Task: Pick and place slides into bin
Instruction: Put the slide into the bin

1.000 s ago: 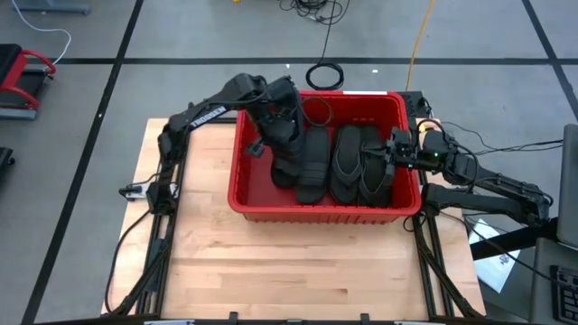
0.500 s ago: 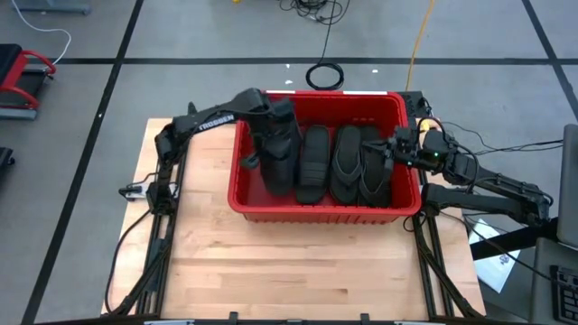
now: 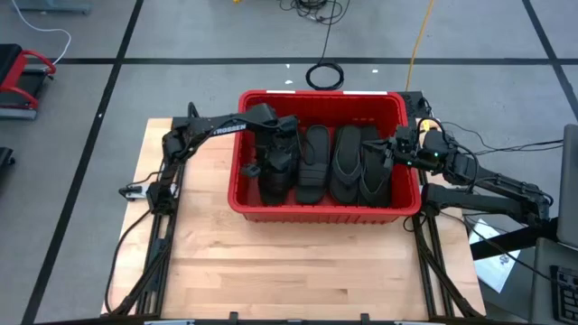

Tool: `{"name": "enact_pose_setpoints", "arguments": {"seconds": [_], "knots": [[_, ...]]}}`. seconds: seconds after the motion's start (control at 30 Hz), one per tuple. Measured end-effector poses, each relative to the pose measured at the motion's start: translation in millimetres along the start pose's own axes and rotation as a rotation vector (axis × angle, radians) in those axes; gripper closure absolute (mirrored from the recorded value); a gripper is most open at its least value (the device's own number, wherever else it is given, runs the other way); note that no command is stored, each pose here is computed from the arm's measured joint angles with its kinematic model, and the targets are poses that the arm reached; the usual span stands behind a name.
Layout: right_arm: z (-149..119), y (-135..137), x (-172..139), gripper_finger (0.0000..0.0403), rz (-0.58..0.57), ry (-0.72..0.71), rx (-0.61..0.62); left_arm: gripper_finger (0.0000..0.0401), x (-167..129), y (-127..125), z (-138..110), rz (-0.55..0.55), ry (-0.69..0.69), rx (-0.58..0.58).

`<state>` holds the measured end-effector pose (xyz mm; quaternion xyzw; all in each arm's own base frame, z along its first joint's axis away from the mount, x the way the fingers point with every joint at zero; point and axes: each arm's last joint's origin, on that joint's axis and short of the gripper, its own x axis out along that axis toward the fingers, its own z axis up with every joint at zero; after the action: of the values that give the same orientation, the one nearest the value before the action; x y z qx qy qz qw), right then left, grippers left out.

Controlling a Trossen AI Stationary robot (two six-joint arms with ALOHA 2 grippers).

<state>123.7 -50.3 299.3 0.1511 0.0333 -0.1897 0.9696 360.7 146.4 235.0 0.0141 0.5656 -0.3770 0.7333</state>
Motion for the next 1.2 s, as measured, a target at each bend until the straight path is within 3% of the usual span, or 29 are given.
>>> {"name": "enact_pose_setpoints", "arguments": {"seconds": [0.27,0.6,0.97,1.2], "knots": [[-1,0,0,0.0399,0.002,0.011,0.003,0.04,16,24,-10,-0.046,-0.028,-0.107],[-2,0,0,0.0399,0.001,0.024,-0.013,0.04,1,36,1,-0.064,-0.158,-0.21],[-2,0,0,0.0399,0.002,0.024,-0.011,0.0401,17,60,-4,-0.09,-0.174,-0.219],[-2,0,0,0.0399,0.001,0.024,-0.008,0.0388,18,66,1,0.029,-0.109,-0.186]]}}
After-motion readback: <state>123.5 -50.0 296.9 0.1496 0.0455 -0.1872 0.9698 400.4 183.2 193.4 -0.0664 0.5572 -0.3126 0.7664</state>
